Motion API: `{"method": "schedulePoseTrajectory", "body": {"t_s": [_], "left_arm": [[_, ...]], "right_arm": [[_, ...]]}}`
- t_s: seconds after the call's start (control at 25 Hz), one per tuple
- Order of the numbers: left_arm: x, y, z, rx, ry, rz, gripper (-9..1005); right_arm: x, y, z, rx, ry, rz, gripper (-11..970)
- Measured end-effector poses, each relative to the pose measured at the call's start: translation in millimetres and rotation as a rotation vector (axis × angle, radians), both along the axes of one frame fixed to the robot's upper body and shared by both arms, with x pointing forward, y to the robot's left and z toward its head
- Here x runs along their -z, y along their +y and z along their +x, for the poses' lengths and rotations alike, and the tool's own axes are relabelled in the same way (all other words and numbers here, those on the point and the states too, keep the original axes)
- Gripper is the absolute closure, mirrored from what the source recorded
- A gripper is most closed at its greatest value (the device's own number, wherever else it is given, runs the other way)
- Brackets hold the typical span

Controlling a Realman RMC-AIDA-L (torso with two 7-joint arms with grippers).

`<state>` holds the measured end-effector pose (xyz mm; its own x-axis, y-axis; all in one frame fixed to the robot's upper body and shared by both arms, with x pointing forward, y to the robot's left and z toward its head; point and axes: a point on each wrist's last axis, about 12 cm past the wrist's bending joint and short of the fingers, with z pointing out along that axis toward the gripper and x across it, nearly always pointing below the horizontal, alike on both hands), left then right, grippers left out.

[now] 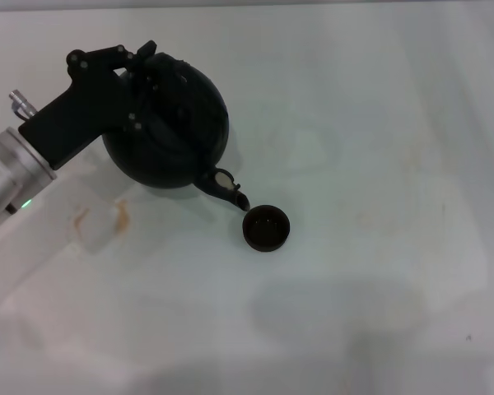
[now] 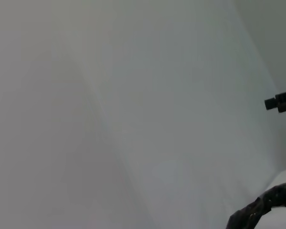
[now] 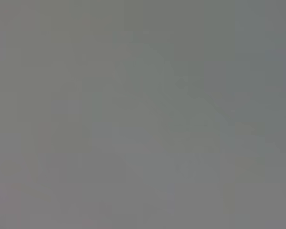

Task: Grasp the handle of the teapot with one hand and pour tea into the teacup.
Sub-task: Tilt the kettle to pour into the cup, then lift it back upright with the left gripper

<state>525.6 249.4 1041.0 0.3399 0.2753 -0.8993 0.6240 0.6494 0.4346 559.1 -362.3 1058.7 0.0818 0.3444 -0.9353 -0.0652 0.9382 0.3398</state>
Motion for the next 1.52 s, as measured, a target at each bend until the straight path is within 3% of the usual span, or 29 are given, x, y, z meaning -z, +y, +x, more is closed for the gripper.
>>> {"method": "schedulePoseTrajectory", "body": {"t_s": [0.72, 0.96, 1.52], "left_arm": [[-0.7, -11.6, 5.7, 0.014, -0.04, 0.047, 872], [-2.7, -15.0, 8.5, 0.022, -0.1, 0.098, 871], [-2.5, -17.7, 8.4, 0.043, -0.101, 0.107, 875]], "right_arm": [[2.1, 1.6, -0.7, -0.007, 0.01, 0.041, 145], [2.6, 1.1, -1.3, -0.004, 0.011, 0.042, 145], [2.4, 2.5, 0.1, -0.008, 0.012, 0.065, 146]]}}
